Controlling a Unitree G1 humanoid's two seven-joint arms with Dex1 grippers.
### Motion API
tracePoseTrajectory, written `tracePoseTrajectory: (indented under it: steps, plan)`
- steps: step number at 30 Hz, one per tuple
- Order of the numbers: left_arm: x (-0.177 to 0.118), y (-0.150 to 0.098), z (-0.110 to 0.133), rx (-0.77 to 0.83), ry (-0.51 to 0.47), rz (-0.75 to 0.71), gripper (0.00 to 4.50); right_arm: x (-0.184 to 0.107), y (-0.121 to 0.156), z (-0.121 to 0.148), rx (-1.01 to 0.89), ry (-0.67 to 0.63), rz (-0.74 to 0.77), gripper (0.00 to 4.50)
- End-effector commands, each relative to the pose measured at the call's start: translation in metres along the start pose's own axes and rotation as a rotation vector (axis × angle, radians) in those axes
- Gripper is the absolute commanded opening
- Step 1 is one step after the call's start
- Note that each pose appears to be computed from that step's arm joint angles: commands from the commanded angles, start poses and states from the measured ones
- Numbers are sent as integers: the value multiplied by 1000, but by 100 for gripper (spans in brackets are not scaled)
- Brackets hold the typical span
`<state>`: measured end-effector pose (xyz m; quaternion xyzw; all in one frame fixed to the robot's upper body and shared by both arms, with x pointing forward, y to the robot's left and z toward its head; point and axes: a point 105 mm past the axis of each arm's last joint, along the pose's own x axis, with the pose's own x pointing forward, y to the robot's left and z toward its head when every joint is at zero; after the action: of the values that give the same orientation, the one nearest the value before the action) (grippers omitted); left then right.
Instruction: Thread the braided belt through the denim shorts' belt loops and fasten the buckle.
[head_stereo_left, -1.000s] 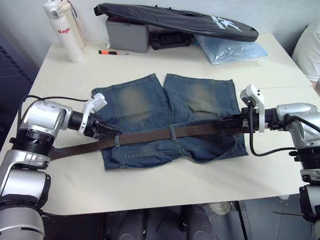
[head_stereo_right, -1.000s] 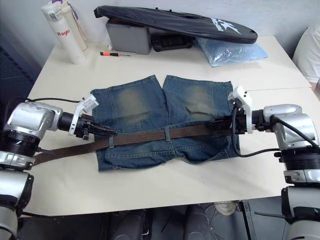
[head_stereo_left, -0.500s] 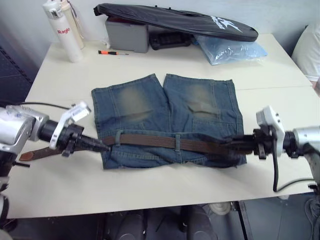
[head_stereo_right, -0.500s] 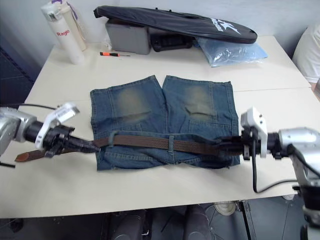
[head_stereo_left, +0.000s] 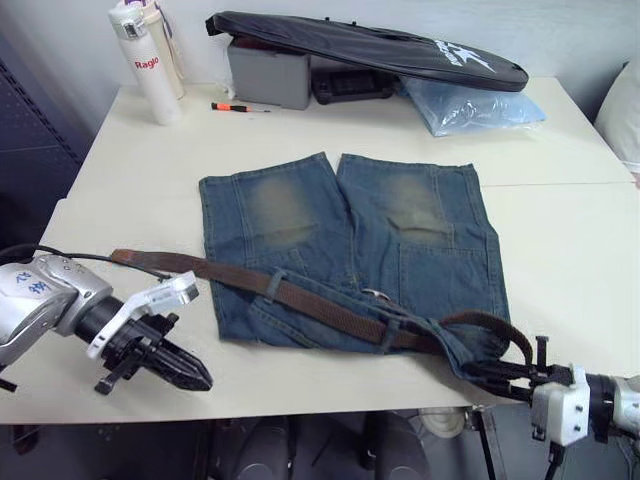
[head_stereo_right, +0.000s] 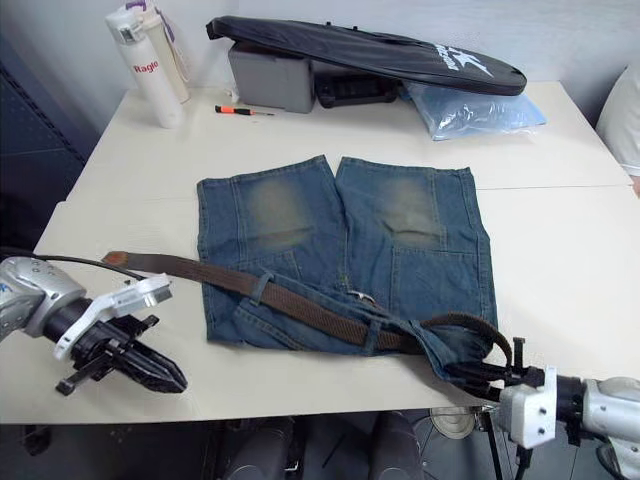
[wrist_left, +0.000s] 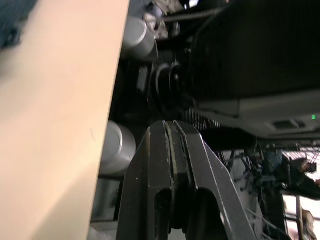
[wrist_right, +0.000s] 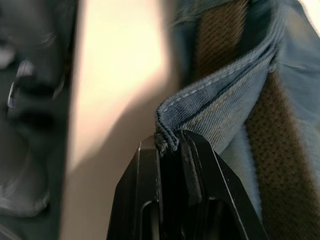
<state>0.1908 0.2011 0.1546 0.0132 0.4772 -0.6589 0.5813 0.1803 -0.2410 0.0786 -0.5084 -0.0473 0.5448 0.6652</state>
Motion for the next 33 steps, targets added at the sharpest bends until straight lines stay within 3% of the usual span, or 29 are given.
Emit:
tracePoseTrajectory:
  steps: [1, 4, 9, 13, 15, 16, 20, 24, 33]
  plan:
    - [-6, -12, 4, 50, -6, -92, 0, -3, 27, -14, -77, 40, 121, 6]
    - [-14, -7, 19, 92, -88, -66, 0, -1, 23, -19, -86, 33, 99, 6]
    - [-33, 29, 85, 260, -375, 142, 0, 7, 12, -17, -122, 1, 79, 6]
    - [-25, 51, 123, 370, -457, 249, 0, 9, 12, -18, -118, 6, 82, 6]
    - [-15, 64, 126, 396, -419, 284, 0, 10, 12, -18, -114, 9, 74, 6]
    - [-11, 67, 125, 377, -403, 263, 53, 10, 12, -18, -112, 11, 70, 6]
    - [-5, 72, 123, 371, -375, 222, 147, 10, 13, -18, -97, 25, 58, 6]
    - [-6, 81, 116, 380, -314, 220, 310, 9, 14, -18, -80, 43, 48, 6]
    - [14, 75, 94, 358, -199, 63, 313, 10, 15, -19, -73, 64, 45, 6]
